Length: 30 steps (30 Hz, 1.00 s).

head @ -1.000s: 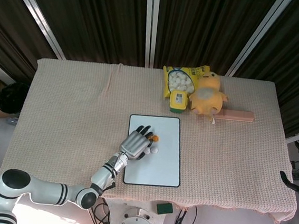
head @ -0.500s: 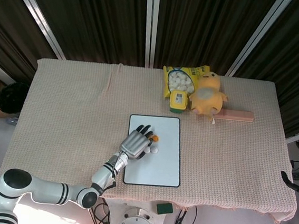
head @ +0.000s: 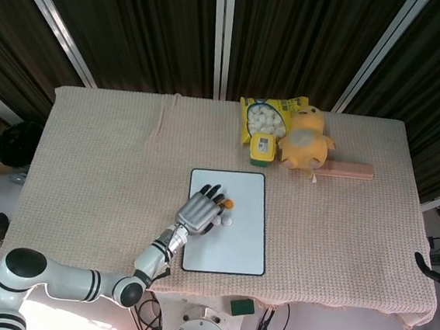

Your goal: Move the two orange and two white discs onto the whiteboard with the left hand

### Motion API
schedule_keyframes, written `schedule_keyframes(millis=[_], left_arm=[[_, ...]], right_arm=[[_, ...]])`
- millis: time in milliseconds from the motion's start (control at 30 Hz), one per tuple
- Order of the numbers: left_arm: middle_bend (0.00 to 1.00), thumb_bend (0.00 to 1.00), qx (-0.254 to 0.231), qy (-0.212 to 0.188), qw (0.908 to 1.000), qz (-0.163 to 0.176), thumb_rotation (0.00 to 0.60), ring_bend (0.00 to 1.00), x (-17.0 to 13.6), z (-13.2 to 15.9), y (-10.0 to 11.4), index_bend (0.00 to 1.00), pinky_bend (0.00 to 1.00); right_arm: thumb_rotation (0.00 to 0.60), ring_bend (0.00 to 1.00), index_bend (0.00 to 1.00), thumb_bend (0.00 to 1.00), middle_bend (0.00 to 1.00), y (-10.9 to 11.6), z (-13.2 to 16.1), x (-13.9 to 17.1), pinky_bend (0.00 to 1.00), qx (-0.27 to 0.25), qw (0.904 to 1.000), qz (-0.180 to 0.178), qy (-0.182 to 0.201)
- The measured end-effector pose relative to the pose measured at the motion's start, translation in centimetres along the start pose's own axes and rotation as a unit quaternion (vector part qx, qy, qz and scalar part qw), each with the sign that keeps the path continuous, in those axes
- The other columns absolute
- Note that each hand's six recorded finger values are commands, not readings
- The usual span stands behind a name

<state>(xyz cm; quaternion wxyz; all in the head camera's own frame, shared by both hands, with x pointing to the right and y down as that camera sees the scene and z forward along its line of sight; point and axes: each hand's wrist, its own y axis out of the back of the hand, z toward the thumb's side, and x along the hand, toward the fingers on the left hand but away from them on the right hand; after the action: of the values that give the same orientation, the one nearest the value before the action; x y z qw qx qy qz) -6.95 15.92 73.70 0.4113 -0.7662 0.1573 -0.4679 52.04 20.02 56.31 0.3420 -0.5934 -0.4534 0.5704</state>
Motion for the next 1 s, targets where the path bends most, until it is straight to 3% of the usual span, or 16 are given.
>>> schedule_keyframes(millis=[433,700,867,1000], left_arm=[[0.19,0.28,0.001,0.0,1.0,-0.004,0.6,0.06,-0.4,-0.1,0.0,0.3,0.14],[0.18,0.28,-0.009,-0.01,0.9999,0.008,0.6,0.06,-1.6,0.4,1.1,0.3,0.14],[0.18,0.28,-0.013,-0.012,0.9991,0.039,0.6,0.06,-3.3,-0.1,3.2,0.31,0.14],[0.18,0.28,-0.012,0.012,0.9961,0.086,0.6,0.06,-5.8,-3.0,5.2,0.31,0.14]], right_arm=[[0.6,0.0,0.0,0.29,0.0,0.1,0.0,0.1,0.0,-0.001,1.0,-0.002,0.001],[0.6,0.0,0.0,0.28,0.0,0.1,0.4,0.1,0.0,0.001,1.0,-0.001,0.005],[0.6,0.0,0.0,0.28,0.0,0.3,0.5,0.2,0.0,0.001,1.0,-0.004,0.005],[0.6,0.0,0.0,0.28,0.0,0.2,0.4,0.2,0.0,0.001,1.0,-0.002,0.004]])
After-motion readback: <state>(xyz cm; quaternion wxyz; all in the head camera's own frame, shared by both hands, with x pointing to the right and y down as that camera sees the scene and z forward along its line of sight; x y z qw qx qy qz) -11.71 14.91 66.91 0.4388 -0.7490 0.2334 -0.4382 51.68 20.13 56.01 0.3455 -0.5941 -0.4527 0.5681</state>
